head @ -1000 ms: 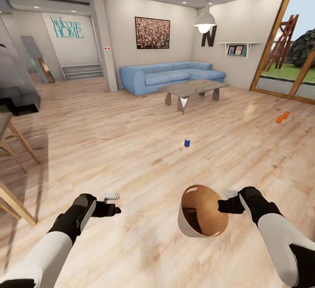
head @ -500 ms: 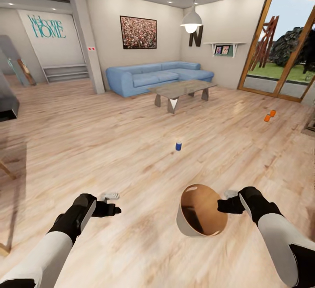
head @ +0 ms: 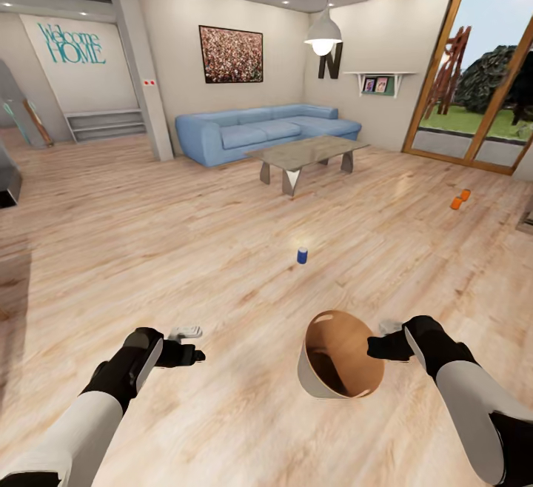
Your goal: Put the three can of soda from the living room inside the tash can in the kitchen.
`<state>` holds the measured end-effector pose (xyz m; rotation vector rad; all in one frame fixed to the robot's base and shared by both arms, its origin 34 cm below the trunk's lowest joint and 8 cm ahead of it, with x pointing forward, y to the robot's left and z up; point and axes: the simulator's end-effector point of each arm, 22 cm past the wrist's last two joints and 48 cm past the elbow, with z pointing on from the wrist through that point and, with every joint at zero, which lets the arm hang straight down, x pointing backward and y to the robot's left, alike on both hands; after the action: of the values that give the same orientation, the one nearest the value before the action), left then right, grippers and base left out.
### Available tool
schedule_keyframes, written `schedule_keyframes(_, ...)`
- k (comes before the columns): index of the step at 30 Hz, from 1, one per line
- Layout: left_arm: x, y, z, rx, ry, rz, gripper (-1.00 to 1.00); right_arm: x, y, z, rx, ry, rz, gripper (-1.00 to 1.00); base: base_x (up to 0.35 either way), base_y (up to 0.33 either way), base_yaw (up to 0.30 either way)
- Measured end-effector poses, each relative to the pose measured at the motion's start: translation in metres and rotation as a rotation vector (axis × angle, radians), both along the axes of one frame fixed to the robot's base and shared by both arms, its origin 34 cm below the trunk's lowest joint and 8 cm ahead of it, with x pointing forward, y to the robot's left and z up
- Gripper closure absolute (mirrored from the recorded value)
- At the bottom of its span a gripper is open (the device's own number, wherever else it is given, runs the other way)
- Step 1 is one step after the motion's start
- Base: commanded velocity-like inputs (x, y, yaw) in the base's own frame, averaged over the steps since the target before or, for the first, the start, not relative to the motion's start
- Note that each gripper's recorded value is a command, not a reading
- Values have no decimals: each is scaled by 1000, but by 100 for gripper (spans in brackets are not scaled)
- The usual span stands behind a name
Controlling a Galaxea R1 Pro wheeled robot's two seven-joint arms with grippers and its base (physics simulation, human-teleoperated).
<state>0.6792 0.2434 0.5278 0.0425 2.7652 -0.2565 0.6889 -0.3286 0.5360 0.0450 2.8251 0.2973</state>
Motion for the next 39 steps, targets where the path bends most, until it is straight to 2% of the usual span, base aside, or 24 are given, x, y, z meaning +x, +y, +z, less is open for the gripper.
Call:
schedule_keyframes(11,0,0,0,1,-1,0,-100,0,1,0,4,2,-3,100,293,0,-48)
schedule_keyframes(39,1,-1,1,-1,-2,-3,-100,-2,-7,0,-8,9,-11,100,293,0,-236)
